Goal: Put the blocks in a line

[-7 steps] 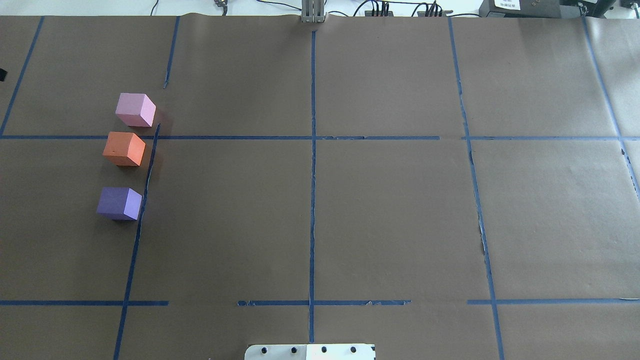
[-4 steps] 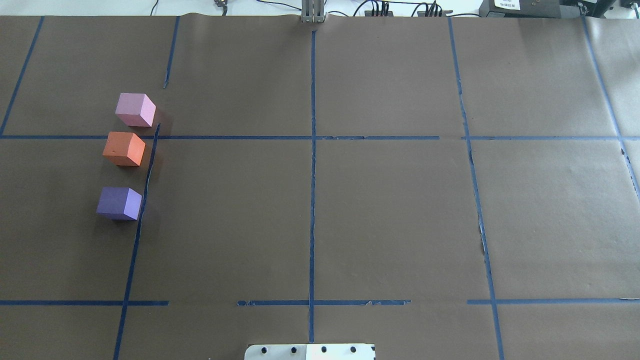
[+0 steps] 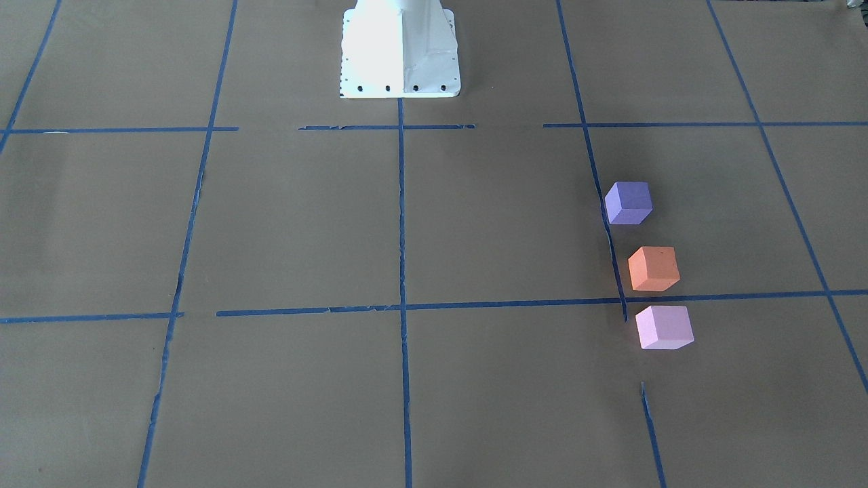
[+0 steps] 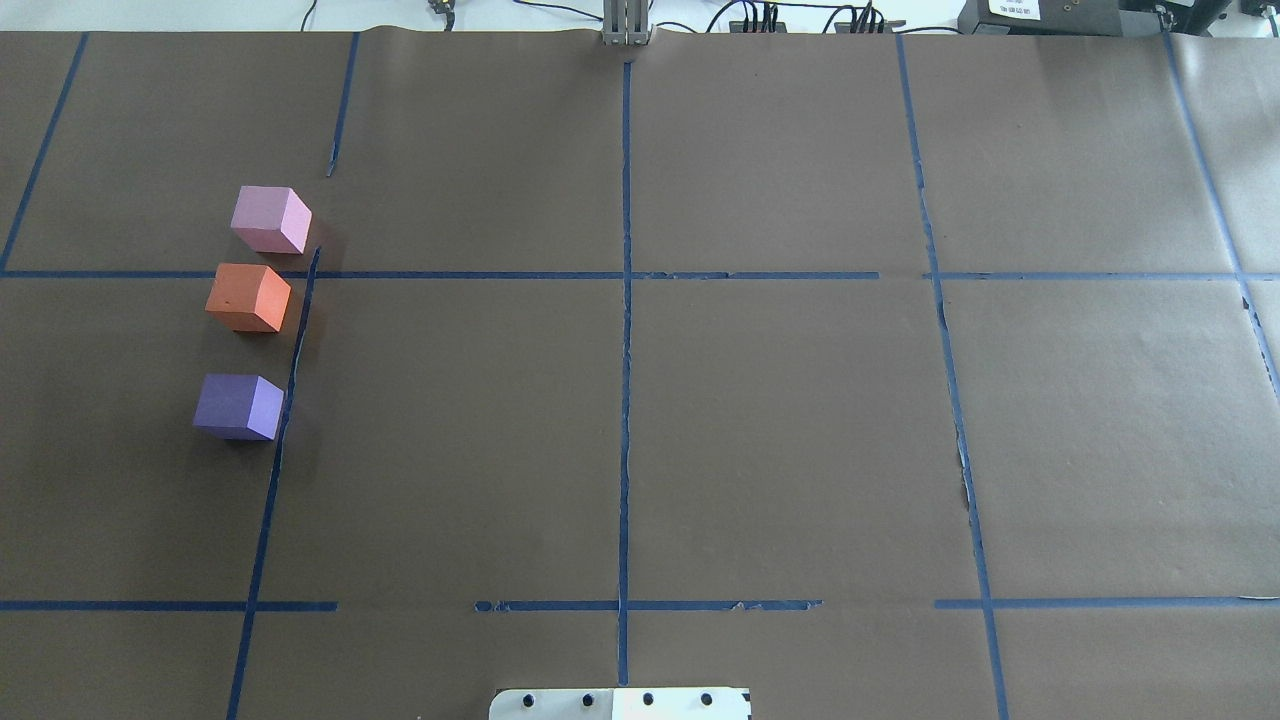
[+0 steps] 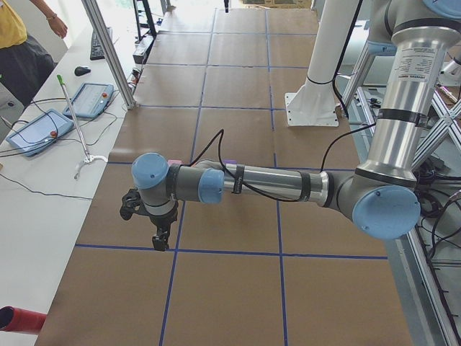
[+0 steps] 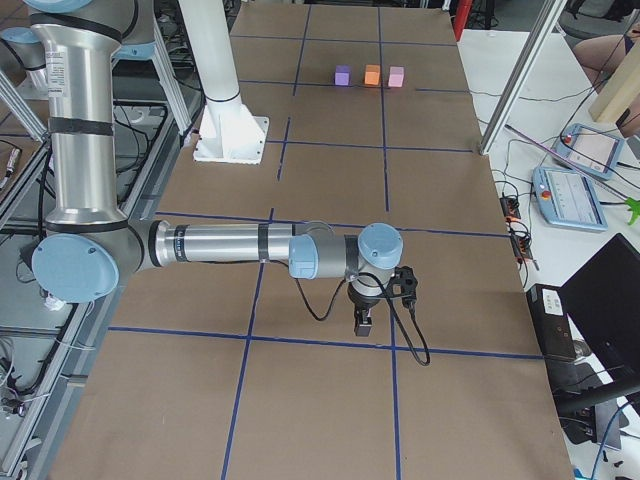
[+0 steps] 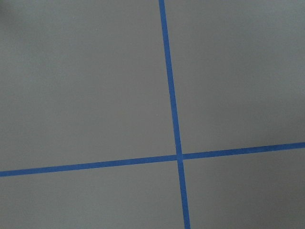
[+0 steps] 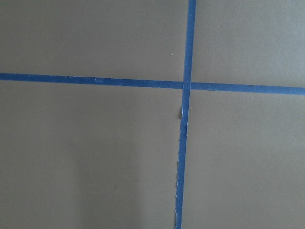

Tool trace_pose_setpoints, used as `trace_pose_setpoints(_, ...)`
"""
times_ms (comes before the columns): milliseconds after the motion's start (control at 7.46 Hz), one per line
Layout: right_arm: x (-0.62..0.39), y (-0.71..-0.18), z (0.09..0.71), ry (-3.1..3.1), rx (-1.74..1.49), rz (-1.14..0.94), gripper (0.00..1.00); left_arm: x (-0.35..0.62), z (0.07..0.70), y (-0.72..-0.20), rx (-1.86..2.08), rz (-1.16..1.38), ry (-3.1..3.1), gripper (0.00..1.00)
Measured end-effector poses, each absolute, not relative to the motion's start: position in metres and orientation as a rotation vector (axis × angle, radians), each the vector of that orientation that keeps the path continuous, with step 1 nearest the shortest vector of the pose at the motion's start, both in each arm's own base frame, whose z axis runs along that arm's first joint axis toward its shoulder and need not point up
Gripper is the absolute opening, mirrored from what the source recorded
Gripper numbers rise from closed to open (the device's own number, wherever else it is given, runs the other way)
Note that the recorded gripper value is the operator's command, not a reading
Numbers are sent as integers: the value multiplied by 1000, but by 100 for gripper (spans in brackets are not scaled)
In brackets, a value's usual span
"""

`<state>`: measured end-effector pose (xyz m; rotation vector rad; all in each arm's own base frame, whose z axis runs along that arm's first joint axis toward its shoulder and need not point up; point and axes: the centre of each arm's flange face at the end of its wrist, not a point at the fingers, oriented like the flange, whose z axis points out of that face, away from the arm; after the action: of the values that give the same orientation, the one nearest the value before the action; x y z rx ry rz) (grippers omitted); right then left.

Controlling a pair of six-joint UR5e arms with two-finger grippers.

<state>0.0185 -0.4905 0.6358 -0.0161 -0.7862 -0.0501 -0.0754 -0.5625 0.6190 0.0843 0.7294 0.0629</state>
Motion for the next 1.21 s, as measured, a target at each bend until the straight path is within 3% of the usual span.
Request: trace_pose_setpoints(1206,18,-491,636,-786,-16,-50,100,-93,648,-541,27,9,826,100)
